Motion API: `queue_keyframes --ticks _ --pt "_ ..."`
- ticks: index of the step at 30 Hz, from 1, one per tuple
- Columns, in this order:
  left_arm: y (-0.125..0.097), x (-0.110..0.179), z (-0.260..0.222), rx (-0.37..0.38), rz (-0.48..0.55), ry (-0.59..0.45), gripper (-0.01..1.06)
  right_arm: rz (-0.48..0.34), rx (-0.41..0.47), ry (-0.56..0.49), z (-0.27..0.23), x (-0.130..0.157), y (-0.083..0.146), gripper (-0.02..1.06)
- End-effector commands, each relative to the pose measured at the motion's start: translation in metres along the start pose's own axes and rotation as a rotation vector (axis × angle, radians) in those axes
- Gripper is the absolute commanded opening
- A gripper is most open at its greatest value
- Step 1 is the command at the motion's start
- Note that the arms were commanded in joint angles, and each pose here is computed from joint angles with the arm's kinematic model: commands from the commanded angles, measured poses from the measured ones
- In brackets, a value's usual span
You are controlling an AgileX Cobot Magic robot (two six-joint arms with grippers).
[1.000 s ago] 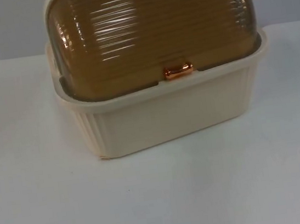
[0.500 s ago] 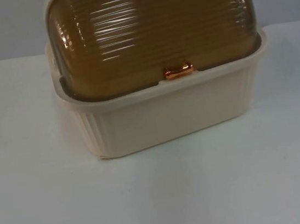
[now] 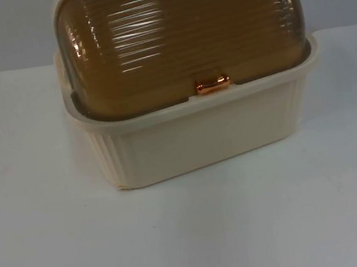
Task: Open the box lid with the left hand, place the block into the box with the right hand, then close the box lid with the left hand.
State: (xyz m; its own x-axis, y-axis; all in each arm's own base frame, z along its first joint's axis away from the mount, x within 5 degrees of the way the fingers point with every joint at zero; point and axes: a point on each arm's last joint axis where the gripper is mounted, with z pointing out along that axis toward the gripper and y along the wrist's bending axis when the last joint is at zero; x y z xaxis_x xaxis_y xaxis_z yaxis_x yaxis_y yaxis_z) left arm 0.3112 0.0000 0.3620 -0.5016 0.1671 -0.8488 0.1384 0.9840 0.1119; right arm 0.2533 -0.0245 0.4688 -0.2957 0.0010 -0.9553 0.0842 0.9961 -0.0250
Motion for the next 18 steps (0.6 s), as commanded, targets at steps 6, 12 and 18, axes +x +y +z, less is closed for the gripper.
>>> queue_keyframes --ticks 6,12,18 --pt "-0.0084 -0.0167 -0.0118 0.002 -0.045 -0.163 0.00 0.002 -0.008 -0.003 -0.0033 0.0001 0.0020 1.04" --pt "-0.0091 -0.0155 -0.0111 0.010 -0.051 -0.150 0.00 0.002 -0.008 -0.001 -0.0033 0.0002 0.0020 1.04" --pt "-0.0101 -0.0118 -0.0073 0.022 -0.072 -0.113 0.00 0.002 -0.008 -0.001 -0.0033 0.0002 0.0020 1.04"
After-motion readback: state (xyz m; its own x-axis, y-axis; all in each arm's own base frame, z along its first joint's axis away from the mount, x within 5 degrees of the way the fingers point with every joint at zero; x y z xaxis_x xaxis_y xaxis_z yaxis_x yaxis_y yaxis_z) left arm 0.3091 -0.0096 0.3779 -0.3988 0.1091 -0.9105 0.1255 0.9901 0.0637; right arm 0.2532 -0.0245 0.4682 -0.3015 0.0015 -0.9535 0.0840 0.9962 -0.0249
